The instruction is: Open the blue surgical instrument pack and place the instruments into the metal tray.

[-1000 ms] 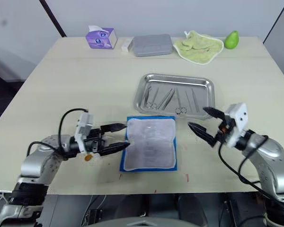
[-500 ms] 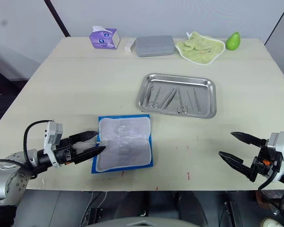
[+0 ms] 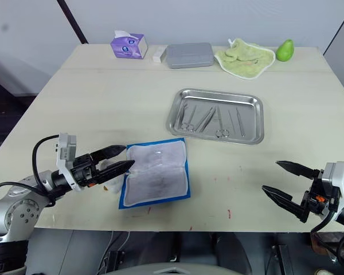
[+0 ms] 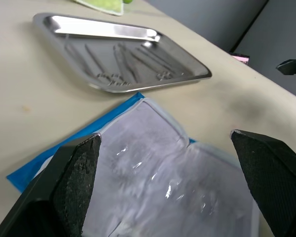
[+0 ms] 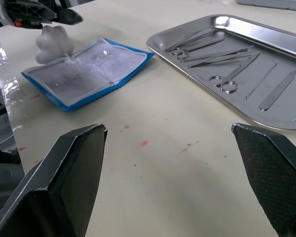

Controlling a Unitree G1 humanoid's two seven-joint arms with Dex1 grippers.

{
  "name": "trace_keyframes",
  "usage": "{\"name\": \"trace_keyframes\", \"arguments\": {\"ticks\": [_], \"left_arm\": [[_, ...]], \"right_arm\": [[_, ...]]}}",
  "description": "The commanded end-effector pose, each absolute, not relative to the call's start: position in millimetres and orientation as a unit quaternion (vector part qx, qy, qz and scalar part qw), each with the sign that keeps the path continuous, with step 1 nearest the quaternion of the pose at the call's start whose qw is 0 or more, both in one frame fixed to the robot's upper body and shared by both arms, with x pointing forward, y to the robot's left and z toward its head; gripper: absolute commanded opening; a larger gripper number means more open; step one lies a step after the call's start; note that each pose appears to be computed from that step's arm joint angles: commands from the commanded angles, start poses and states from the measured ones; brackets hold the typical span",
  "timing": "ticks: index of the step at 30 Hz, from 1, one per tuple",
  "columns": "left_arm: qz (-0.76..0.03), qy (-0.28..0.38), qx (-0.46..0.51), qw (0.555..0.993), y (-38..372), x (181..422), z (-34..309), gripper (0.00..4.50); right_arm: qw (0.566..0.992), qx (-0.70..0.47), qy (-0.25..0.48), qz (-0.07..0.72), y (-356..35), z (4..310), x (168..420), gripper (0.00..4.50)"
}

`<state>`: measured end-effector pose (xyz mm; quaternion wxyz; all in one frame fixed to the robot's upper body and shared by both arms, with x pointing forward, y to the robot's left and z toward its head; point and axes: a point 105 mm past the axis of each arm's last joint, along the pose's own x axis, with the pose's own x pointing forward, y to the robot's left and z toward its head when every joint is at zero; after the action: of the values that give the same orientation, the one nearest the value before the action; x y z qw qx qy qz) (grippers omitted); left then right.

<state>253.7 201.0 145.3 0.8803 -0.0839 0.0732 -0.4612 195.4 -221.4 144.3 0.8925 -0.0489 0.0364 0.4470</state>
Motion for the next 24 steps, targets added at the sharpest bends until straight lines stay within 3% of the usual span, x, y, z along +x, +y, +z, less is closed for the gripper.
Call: {"name": "trace_keyframes", "arguments": {"ticks": [1, 8, 14, 24], "left_arm": [[-0.495, 0.050, -0.081, 0.864, 184, 248, 164, 4.50], [-0.468, 0.068, -0.067, 0.878, 212, 251, 172, 4.50], [-0.426, 0.130, 0.001, 0.896, 258, 236, 157, 4.50], [-0.356, 0.168, 0.029, 0.919, 309, 207, 127, 4.50]], "right_arm": [[0.883, -0.059, 0.013, 0.465, -212, 156, 192, 4.46], [0.872, -0.062, 0.014, 0.485, -202, 158, 188, 4.46], [0.867, -0.070, 0.026, 0.493, -206, 155, 179, 4.46], [0.882, -0.072, 0.047, 0.462, -230, 146, 172, 4.46]]}}
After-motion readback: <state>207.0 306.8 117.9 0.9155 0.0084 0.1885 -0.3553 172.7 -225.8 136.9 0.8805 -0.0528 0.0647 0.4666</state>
